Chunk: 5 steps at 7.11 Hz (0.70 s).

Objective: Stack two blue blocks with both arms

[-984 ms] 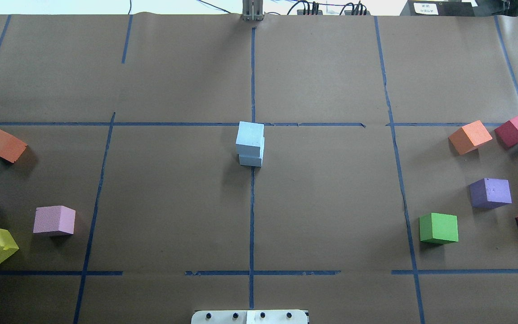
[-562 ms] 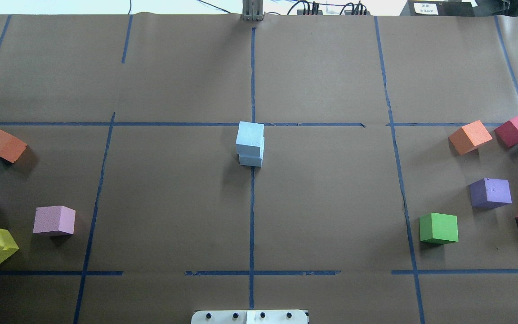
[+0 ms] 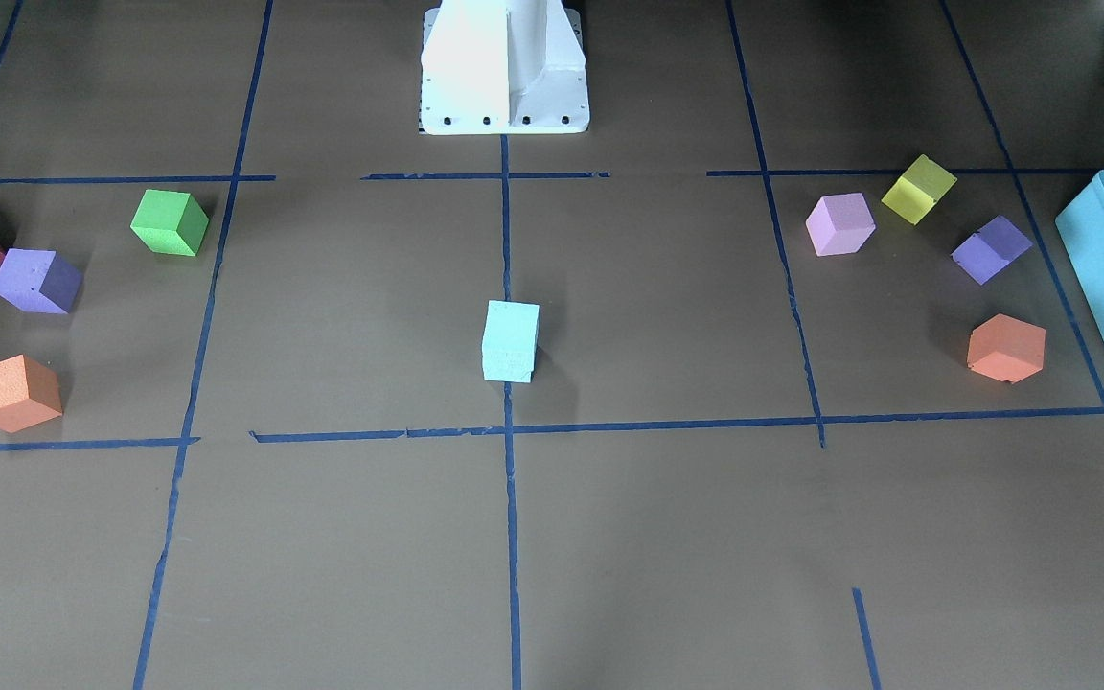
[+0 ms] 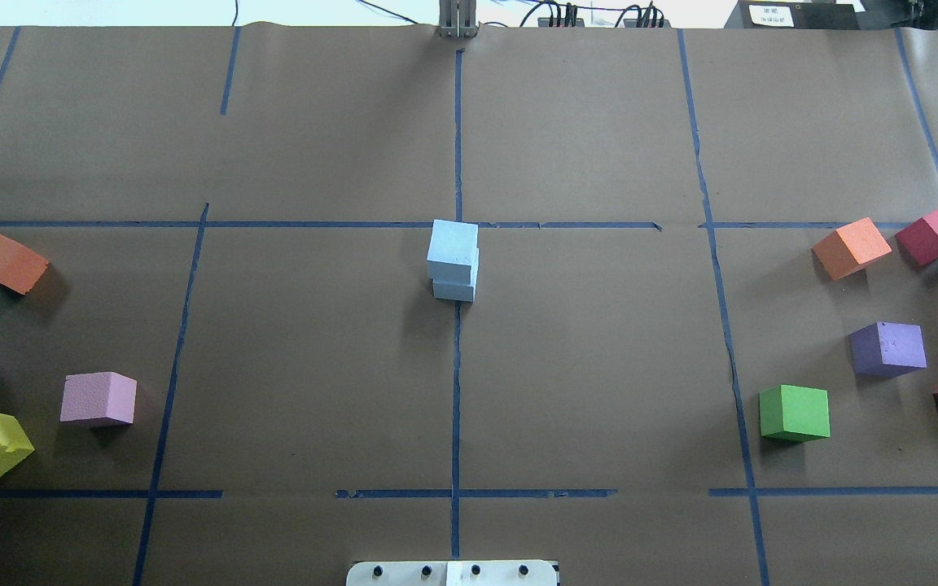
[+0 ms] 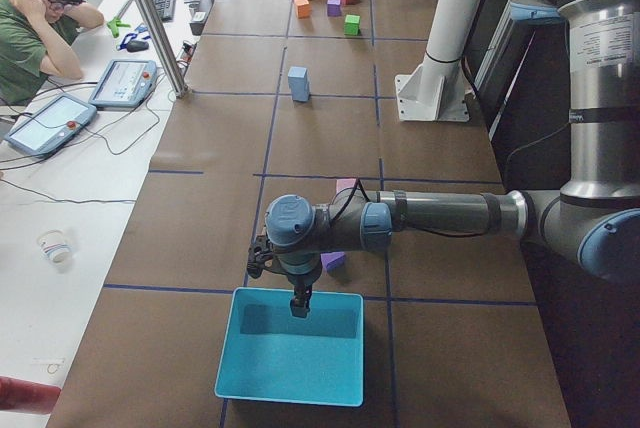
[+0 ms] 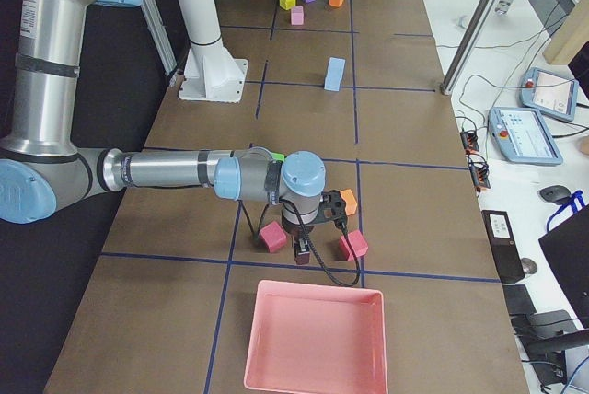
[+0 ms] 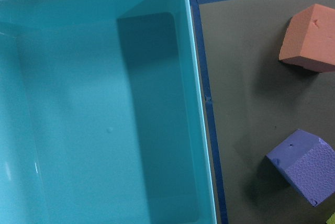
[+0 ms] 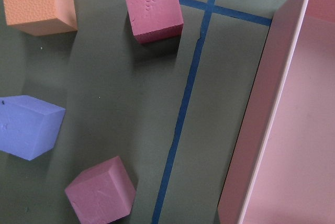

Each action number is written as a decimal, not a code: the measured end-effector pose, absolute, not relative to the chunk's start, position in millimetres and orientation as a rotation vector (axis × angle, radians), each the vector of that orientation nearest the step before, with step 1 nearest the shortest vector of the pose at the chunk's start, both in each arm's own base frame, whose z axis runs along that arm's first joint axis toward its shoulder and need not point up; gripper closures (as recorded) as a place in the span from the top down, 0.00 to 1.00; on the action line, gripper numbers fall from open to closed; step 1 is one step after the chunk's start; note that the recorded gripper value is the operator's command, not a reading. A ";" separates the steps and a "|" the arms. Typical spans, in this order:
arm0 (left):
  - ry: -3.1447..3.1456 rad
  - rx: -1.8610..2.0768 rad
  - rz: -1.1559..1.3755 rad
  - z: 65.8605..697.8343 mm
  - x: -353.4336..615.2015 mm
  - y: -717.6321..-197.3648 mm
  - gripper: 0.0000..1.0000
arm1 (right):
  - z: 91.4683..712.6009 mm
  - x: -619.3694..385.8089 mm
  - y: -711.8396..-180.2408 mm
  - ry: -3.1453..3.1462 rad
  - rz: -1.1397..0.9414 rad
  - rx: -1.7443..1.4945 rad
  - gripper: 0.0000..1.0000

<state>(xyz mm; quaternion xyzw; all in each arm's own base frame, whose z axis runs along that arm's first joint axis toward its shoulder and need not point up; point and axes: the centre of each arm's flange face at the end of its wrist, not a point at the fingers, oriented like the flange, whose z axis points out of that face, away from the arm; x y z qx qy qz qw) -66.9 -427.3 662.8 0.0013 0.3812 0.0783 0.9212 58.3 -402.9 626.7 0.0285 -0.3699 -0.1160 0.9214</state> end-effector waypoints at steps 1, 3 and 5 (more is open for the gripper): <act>0.783 -0.003 0.158 665.2 -66.9 -424.9 1.00 | 627.2 58.1 -402.3 -0.764 -0.238 0.057 1.00; 0.785 -0.015 0.153 670.1 -66.8 -418.5 1.00 | 627.9 57.9 -401.8 -0.766 -0.237 0.056 1.00; 0.785 -0.012 0.154 669.1 -66.7 -417.7 1.00 | 628.6 58.0 -401.0 -0.765 -0.238 0.055 1.00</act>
